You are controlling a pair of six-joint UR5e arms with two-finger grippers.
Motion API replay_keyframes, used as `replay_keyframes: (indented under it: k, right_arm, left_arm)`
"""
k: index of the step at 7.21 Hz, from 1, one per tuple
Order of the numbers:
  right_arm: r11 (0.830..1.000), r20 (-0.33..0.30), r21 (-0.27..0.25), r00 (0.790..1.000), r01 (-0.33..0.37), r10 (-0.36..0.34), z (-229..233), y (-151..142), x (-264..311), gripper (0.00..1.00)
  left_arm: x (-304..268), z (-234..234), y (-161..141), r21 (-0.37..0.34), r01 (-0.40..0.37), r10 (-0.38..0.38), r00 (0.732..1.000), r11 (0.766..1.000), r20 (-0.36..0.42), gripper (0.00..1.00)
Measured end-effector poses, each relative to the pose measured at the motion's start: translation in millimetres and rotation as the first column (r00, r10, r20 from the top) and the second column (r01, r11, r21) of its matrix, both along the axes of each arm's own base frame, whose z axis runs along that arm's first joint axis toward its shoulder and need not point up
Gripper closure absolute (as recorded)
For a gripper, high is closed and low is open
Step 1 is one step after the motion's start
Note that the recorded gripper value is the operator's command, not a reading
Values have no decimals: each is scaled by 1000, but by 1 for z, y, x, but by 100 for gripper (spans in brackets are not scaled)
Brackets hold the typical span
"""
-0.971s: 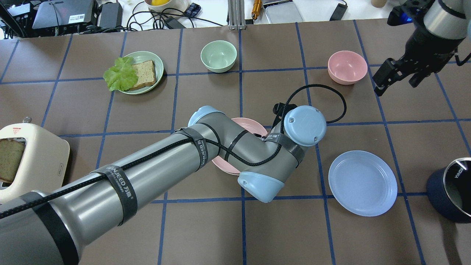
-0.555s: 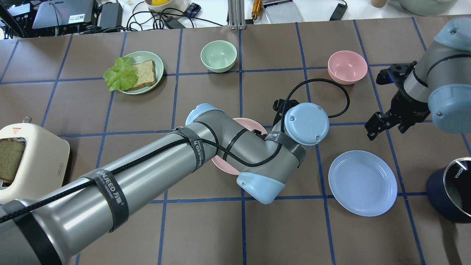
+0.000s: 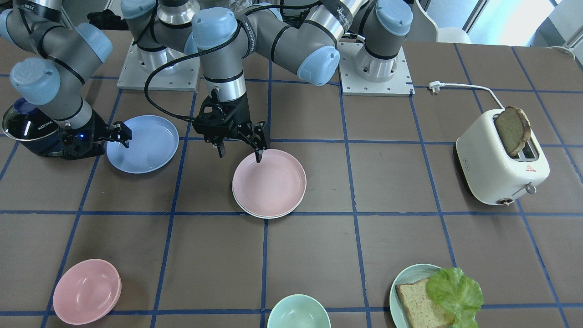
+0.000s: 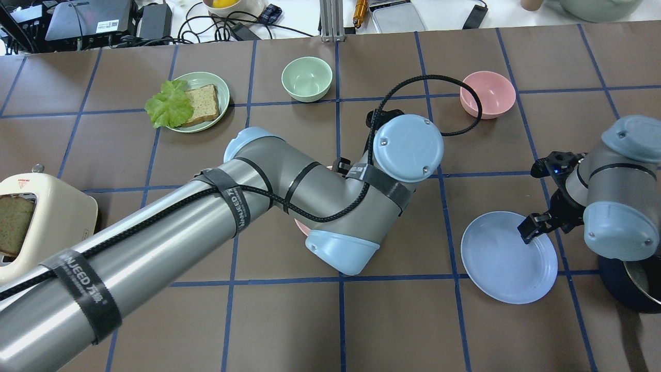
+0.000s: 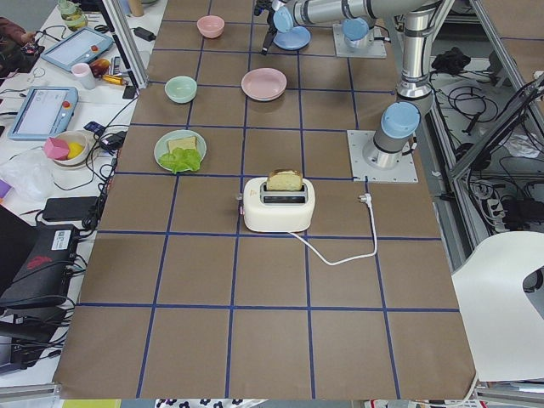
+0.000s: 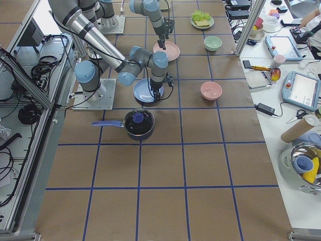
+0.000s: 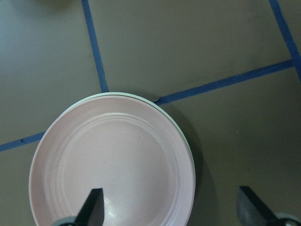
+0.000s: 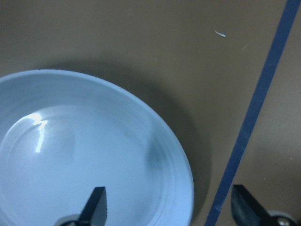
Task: Stack three plates with pink and blue
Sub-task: 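Grasp the light blue plate's rim with the right gripper while the left arm withdraws, then lift the blue plate with the right gripper while the left arm returns to rest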
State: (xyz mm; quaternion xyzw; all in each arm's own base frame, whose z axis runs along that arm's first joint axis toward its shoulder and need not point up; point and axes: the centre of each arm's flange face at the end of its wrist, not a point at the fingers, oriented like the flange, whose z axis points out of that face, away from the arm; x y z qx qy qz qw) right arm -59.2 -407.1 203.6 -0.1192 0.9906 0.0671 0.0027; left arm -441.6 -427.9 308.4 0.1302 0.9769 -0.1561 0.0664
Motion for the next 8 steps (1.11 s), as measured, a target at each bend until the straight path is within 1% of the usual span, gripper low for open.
replay_keyframes:
  k: [1,2,3,4,6,8]
  right_arm:
    - [1000,13,16,1000,-19,19,-11,2,-7,48]
    - [999,24,30,999,-28,27,-20,3,-12,73]
    - [999,29,37,999,-31,30,-24,3,-14,93]
    - [999,31,38,999,-32,31,-26,3,-15,100]
    - [999,33,40,999,-29,28,-27,2,-15,100]
    - [999,35,31,999,-11,10,-24,-1,-15,100]
  left_arm:
    - [20,13,-14,-15,1,-1,1000,1000,5,0]
    - [43,27,-29,-39,-12,13,1000,999,21,0]
    - [69,41,-44,-64,-25,29,998,998,50,0]
    - [92,54,-53,-69,-37,42,996,997,74,0]
    - [137,75,-64,-39,-77,81,991,996,107,0]
    - [181,97,-71,-5,-110,110,986,994,124,0]
